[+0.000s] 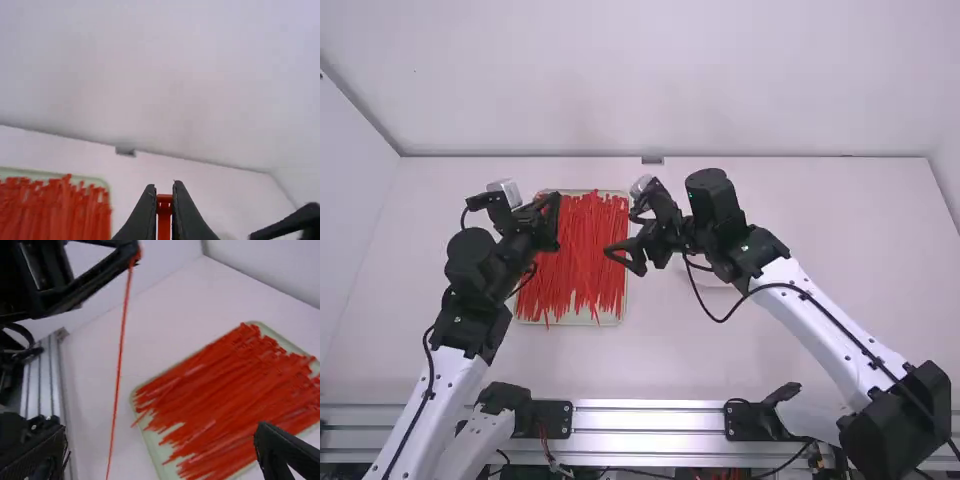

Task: Fasten the cable tie

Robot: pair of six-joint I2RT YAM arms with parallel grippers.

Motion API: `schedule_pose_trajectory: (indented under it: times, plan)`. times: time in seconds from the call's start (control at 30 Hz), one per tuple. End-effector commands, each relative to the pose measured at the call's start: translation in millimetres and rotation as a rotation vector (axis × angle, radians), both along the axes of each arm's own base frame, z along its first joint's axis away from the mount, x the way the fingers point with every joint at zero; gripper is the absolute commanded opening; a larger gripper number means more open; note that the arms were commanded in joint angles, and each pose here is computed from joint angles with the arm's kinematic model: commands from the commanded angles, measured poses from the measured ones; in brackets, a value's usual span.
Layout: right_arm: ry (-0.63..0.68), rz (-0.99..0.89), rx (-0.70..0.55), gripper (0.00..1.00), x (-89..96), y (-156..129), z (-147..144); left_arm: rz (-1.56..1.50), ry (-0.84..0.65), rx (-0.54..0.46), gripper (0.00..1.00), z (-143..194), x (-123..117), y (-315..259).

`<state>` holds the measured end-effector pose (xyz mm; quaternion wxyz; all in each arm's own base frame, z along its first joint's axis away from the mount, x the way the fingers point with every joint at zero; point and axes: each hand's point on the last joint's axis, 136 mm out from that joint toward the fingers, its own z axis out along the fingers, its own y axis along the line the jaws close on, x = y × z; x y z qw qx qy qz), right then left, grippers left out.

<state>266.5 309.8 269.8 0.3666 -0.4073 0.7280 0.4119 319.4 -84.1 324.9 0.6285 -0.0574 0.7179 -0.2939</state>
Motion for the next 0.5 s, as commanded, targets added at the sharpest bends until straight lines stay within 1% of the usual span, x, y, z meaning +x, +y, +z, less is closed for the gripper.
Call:
schedule_pose_trajectory:
  times: [0.0, 0.07, 0.23, 0.37, 0.47]
  plan:
    - [-0.026, 0.058, 0.045, 1.0, -8.7, 10.9, 19.6, -0.083, -0.021, -0.039, 0.02, 7.9, -8.9, -19.6]
    - [-0.033, 0.074, 0.05, 1.0, -13.3, 15.4, 21.0, -0.102, -0.027, -0.066, 0.02, 11.9, -11.0, -25.6]
    - [-0.052, 0.11, 0.058, 0.95, -25.1, 27.5, 24.3, -0.145, -0.054, -0.11, 0.02, 23.6, -19.0, -37.5]
    - [-0.056, 0.126, 0.063, 0.94, -30.2, 31.6, 25.4, -0.165, -0.07, -0.12, 0.02, 29.0, -23.6, -42.0]
    - [-0.065, 0.13, 0.072, 0.91, -30.0, 32.5, 27.9, -0.176, -0.067, -0.158, 0.02, 33.3, -27.4, -43.4]
